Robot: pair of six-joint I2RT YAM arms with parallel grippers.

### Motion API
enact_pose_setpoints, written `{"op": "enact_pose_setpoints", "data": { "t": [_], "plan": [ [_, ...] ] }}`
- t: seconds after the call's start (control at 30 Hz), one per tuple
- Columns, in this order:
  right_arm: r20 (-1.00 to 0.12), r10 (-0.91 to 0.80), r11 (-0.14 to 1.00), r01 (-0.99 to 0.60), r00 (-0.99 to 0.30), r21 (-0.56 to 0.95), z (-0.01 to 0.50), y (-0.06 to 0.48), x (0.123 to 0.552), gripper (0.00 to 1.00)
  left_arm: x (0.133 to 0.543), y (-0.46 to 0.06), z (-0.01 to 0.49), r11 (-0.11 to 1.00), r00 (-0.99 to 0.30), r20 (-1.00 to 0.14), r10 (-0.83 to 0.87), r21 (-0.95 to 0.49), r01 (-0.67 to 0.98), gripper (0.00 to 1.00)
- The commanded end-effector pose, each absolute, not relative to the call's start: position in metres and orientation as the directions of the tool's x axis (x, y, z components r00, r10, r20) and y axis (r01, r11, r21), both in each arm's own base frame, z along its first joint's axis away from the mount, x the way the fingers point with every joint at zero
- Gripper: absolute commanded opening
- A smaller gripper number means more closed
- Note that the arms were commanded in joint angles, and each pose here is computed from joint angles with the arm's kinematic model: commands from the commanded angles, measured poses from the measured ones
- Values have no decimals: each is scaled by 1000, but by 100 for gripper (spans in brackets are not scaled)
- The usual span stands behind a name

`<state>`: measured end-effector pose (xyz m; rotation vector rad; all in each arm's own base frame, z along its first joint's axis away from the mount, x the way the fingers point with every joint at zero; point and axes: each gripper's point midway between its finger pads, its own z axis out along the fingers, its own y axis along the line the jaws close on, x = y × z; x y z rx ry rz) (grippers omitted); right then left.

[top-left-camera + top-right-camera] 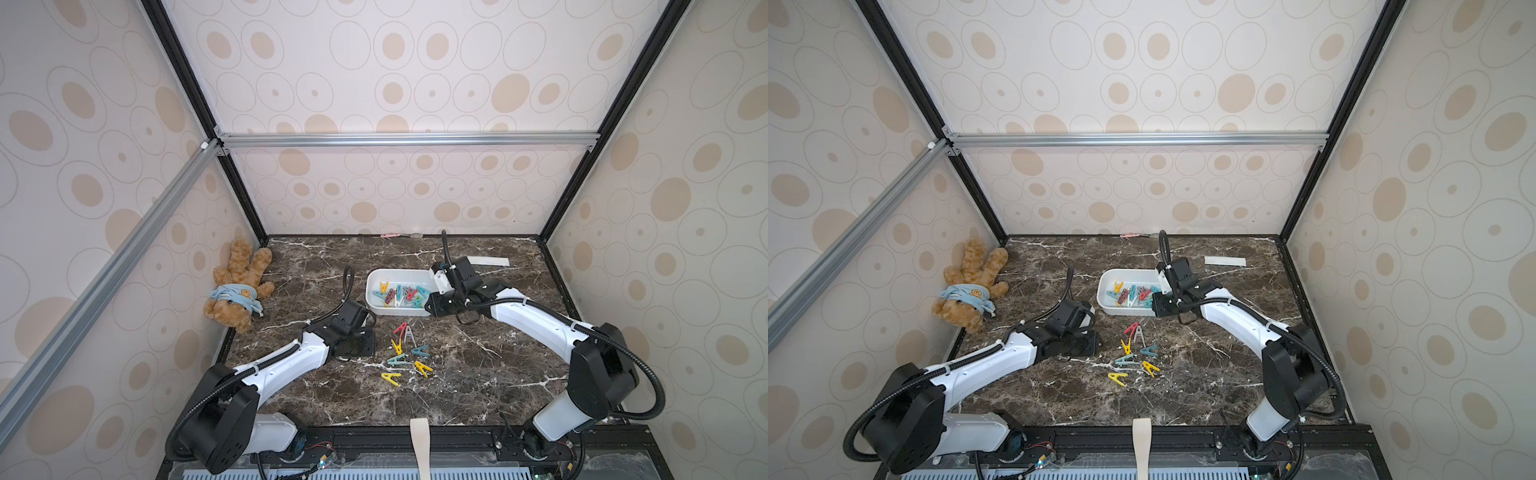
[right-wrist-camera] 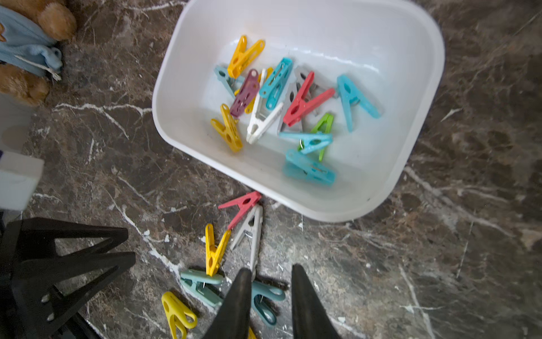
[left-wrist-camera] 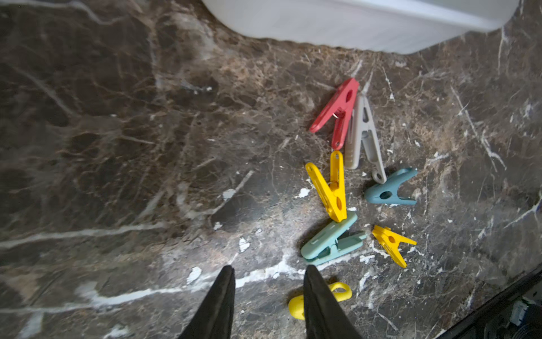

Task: Put the clothespins into the storage box
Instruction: Place the clothespin in the storage box, then pick up the clothespin from the center of the board.

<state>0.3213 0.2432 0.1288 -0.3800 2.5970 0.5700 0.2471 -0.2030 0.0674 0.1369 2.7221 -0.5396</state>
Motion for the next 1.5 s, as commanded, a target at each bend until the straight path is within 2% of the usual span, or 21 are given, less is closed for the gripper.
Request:
{"op": "enact_pose_setpoints", "data": {
  "t": [0.0,0.1,0.4,1.1,1.47],
  "plan": [
    [-519,-113,877,-331,-847,349,136,240,309,26,260,-224,80,917,-910,-415,-15,-368,152,39],
    [-504,-102,879,-315,-858,357,125,234,296,26,266,-236,81,903,-904,-420,-75,-414,117,41],
    [-496,-108,874,-320,-861,365,114,230,286,26,276,-254,60,932,-931,-363,-41,-350,96,41],
    [-490,-148,862,-355,-859,362,93,230,280,26,280,-251,23,964,-948,-309,-70,-265,15,33],
    [-491,-147,858,-358,-859,368,94,231,280,26,277,-246,19,972,-954,-295,-53,-234,18,14]
  ]
}}
